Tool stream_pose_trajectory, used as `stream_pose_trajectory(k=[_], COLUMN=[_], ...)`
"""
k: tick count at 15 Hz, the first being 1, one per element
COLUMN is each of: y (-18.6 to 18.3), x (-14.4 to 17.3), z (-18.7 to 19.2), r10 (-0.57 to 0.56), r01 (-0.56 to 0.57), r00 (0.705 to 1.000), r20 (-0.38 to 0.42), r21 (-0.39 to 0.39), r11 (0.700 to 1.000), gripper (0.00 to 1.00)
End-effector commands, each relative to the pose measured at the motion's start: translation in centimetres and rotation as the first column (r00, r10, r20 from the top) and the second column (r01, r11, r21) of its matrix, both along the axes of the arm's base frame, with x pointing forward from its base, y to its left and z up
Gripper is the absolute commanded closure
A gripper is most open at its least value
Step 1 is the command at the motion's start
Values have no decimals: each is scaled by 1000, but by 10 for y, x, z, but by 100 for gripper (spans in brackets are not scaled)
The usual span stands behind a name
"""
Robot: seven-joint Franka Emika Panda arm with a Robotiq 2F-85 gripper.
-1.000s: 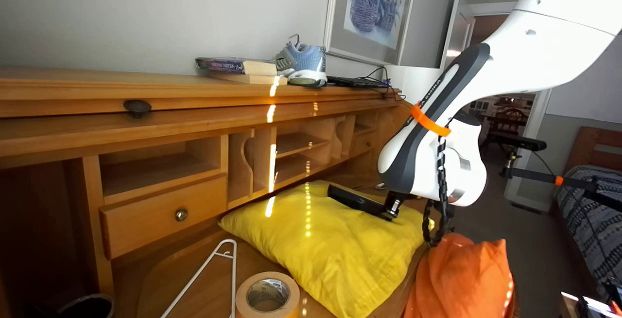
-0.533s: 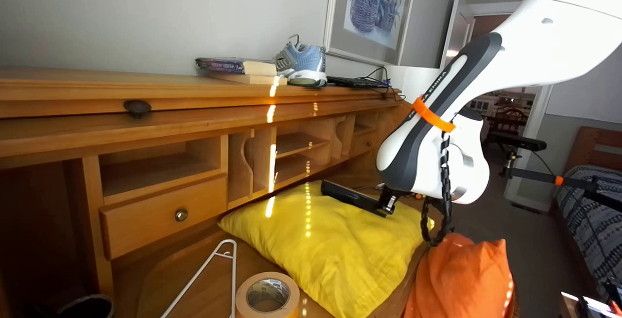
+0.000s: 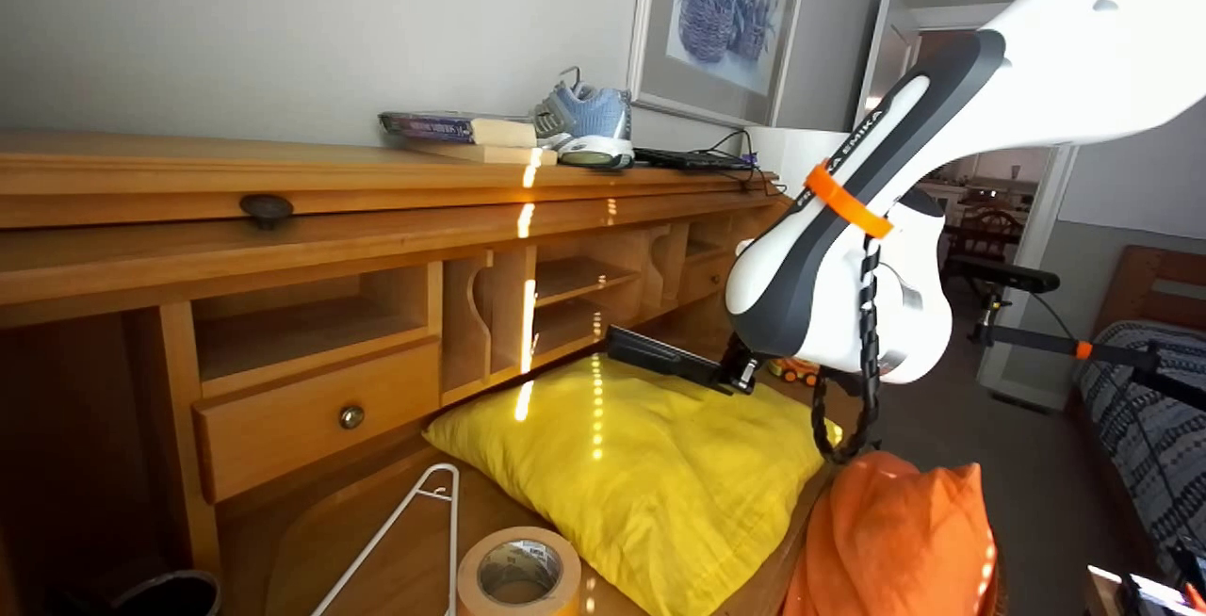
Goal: Take the remote controller off of the yellow pillow and put it into the shelf
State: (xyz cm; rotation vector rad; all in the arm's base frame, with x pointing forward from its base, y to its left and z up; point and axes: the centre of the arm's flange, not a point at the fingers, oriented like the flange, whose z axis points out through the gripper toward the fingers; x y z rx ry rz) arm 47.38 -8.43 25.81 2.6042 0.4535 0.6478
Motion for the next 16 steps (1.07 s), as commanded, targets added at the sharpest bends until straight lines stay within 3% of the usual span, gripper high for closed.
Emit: stream_pose_trajectory(k=[1,9,16], y=[2,-16,-21], x=[10,31,52], z=[25,25,15], r10=[34,88,165], r01=[-32,-86,-167], r00=[999,996,986], r20=[13,-5,-39], r21=[-86,-244,-380], r11=[996,966,910], gripper=[96,96,96])
